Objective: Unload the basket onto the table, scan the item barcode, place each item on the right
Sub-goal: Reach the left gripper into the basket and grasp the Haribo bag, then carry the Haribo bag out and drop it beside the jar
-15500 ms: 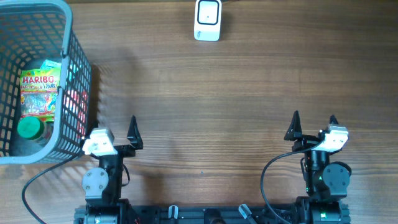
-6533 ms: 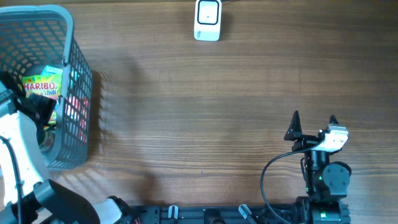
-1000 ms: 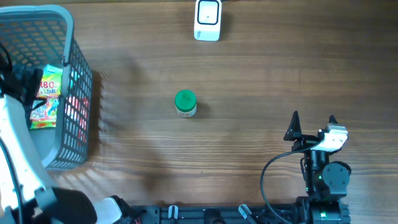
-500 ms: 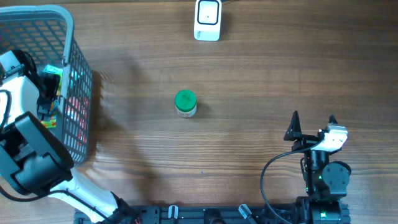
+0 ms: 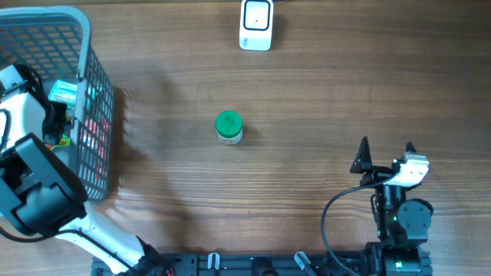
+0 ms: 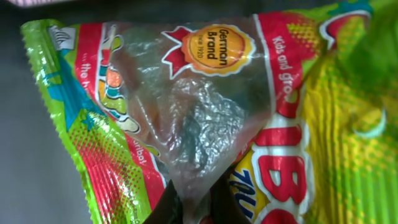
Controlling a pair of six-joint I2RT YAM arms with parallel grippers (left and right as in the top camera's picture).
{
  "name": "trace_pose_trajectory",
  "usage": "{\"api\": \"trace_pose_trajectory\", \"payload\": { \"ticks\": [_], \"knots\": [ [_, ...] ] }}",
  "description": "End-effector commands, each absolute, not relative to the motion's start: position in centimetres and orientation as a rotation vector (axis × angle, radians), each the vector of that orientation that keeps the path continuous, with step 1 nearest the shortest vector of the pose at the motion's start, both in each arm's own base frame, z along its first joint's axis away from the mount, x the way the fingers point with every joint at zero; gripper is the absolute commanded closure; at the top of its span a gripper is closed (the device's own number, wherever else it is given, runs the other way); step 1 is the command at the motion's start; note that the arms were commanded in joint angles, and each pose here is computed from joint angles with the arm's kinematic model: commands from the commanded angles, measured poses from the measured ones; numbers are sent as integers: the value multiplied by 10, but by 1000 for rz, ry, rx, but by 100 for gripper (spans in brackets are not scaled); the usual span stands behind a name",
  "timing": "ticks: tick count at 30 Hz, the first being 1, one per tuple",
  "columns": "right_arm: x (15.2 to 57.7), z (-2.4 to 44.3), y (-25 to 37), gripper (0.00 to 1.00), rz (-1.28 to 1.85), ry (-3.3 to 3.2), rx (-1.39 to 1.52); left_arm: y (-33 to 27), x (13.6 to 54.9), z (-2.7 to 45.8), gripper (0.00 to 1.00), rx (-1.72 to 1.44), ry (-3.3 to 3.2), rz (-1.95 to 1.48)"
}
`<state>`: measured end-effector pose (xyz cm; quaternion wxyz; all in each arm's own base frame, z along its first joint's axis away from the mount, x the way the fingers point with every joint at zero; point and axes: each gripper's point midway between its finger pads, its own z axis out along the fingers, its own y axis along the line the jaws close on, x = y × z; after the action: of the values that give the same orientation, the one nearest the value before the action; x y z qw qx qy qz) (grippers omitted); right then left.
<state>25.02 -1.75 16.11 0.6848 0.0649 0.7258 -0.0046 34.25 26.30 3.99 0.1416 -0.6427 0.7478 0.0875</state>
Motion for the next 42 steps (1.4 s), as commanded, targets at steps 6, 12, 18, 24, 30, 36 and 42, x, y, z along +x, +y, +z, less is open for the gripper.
{"api": "trace_pose_trajectory", "payload": {
  "ticks": [6, 12, 18, 24, 30, 36, 42],
  "knots": [
    [251, 161, -14, 0, -4, 1629, 125, 250, 327, 226, 96, -1609, 1824, 118],
    [251, 161, -14, 0, -4, 1629, 125, 188, 293, 356, 96, -1326, 1611, -130],
    [251, 161, -14, 0, -4, 1629, 125, 40, 306, 421, 96, -809, 1719, -634],
    [251, 161, -14, 0, -4, 1628, 125, -93, 328, 387, 96, -509, 1998, -825],
    [251, 161, -14, 0, -3, 1629, 124, -232, 351, 291, 96, -253, 2312, -798],
    [251, 161, -14, 0, -4, 1628, 125, -297, 359, 175, 96, -151, 2558, -650],
    [251, 161, -14, 0, -4, 1629, 125, -299, 364, 103, 96, -160, 2690, -503]
  ]
}}
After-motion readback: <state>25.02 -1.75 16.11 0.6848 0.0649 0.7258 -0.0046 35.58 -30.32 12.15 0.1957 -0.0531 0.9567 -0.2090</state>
